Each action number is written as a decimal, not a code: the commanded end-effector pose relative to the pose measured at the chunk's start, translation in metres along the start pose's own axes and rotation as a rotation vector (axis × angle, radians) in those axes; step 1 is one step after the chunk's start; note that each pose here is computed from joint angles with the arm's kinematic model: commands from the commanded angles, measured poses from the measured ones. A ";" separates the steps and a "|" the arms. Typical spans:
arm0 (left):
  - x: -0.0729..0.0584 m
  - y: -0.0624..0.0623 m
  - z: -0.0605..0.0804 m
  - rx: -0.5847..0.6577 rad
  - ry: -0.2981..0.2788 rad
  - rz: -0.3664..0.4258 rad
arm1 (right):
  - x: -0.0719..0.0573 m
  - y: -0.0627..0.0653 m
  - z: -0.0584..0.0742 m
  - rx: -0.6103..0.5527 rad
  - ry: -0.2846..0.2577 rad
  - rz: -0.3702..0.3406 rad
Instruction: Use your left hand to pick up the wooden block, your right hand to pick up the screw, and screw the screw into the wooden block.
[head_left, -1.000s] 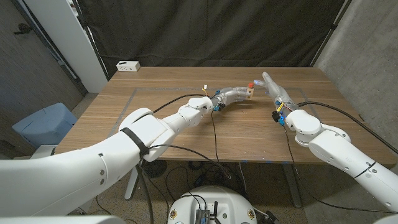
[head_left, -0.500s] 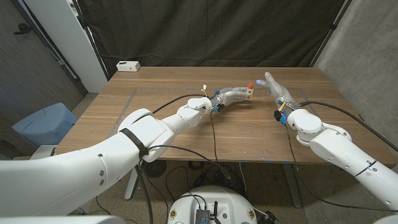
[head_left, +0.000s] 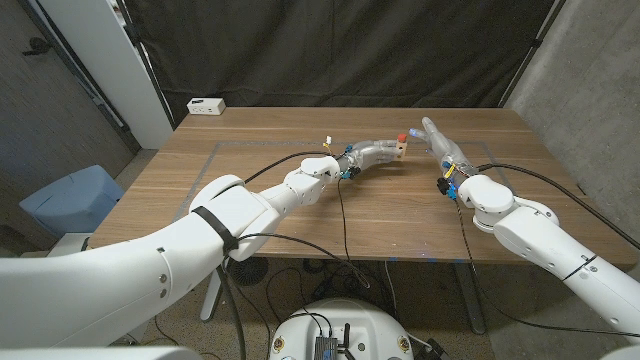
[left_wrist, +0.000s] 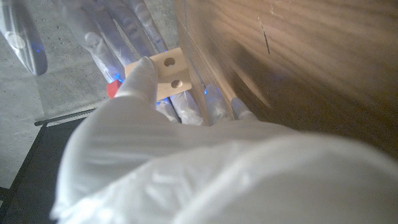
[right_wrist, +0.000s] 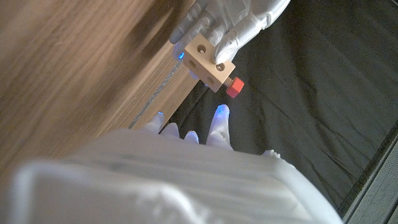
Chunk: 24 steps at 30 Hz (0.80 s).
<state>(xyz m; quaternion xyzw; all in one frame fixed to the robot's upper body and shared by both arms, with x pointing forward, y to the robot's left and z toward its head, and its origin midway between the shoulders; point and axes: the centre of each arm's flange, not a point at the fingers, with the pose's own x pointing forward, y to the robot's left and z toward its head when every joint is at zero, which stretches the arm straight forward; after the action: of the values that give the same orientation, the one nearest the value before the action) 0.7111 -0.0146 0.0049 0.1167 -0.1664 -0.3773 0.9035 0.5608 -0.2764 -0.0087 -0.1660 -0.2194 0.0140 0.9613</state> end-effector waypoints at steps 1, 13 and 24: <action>0.001 0.002 0.000 -0.003 0.017 0.012 | 0.007 0.008 0.000 0.013 -0.011 0.033; 0.006 0.002 0.001 -0.003 0.049 0.037 | 0.012 0.011 0.001 0.007 -0.008 0.056; 0.009 0.003 0.002 -0.004 0.075 0.057 | 0.016 0.011 0.000 0.003 -0.002 0.068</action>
<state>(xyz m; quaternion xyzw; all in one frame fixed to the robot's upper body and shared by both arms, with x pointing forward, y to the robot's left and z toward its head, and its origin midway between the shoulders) 0.7161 -0.0174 0.0075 0.1212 -0.1442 -0.3571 0.9149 0.5716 -0.2657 -0.0055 -0.1686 -0.2192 0.0412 0.9601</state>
